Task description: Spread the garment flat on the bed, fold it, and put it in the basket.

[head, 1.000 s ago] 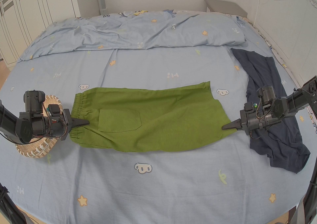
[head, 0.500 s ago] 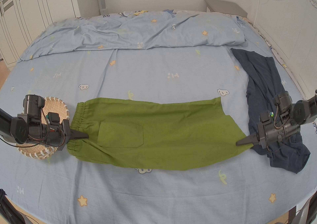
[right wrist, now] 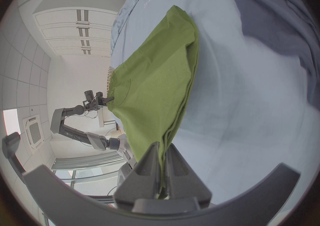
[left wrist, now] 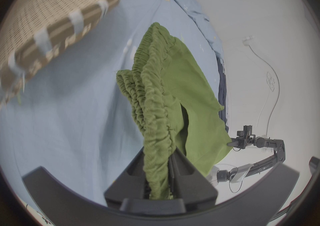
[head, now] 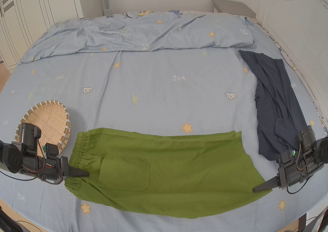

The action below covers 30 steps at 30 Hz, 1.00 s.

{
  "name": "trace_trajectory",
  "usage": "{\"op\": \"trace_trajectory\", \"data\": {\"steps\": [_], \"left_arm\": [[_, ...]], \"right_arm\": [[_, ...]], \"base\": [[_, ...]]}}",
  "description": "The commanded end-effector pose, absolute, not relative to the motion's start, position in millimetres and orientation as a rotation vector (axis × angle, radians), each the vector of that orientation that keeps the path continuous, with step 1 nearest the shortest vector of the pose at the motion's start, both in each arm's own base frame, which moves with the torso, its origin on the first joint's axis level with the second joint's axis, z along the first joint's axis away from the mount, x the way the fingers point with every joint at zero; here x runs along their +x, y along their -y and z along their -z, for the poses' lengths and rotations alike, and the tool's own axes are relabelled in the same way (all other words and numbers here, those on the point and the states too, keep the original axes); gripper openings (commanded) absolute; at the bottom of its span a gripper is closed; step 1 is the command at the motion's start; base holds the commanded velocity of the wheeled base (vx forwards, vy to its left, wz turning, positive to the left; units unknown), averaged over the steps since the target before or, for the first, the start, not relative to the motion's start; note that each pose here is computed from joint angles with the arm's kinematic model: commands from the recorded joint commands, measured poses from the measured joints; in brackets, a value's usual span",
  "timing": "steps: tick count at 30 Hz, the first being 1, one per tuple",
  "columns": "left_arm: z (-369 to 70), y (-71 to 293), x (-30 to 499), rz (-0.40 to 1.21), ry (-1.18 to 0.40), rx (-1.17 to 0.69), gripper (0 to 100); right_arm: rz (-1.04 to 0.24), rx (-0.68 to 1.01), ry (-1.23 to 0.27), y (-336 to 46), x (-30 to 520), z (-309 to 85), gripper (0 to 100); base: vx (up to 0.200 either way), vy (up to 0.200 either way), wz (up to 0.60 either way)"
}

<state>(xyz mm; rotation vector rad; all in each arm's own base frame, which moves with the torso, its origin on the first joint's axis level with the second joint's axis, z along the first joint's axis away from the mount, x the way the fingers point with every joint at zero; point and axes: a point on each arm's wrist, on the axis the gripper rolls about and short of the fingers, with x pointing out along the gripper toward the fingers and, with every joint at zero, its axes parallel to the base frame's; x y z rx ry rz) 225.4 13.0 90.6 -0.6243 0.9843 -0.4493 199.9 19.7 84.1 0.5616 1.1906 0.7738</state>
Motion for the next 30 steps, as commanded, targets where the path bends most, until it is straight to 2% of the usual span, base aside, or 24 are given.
{"op": "trace_trajectory", "data": {"steps": [1, 13, 14, 22, 26, 30], "left_arm": [[-82, -9, 194, 0.462, -1.018, -0.591, 0], [-76, -11, 188, 0.449, -1.037, -0.587, 0], [-76, -13, 188, 0.442, -1.035, -0.591, 0], [-83, -29, 181, 0.407, -0.954, -0.550, 0], [-93, -35, 175, 0.386, -0.895, -0.501, 0], [-103, -37, 170, 0.362, -0.858, -0.481, 0]], "right_arm": [[-0.811, 0.531, -1.170, -24, 166, -79, 0], [-0.818, 0.525, -1.170, -25, 157, -67, 0], [-0.815, 0.526, -1.175, -25, 158, -66, 100], [-0.800, 0.499, -1.090, -22, 162, -78, 100], [-0.754, 0.436, -0.946, -17, 171, -110, 100], [-0.752, 0.442, -0.873, -19, 169, -141, 100]], "base": [[0.000, 0.000, 0.00], [0.000, 0.000, 0.00], [0.000, 0.000, 0.00], [0.000, 0.000, 0.00], [0.000, 0.000, 0.00], [0.000, 0.000, 0.00]]}}
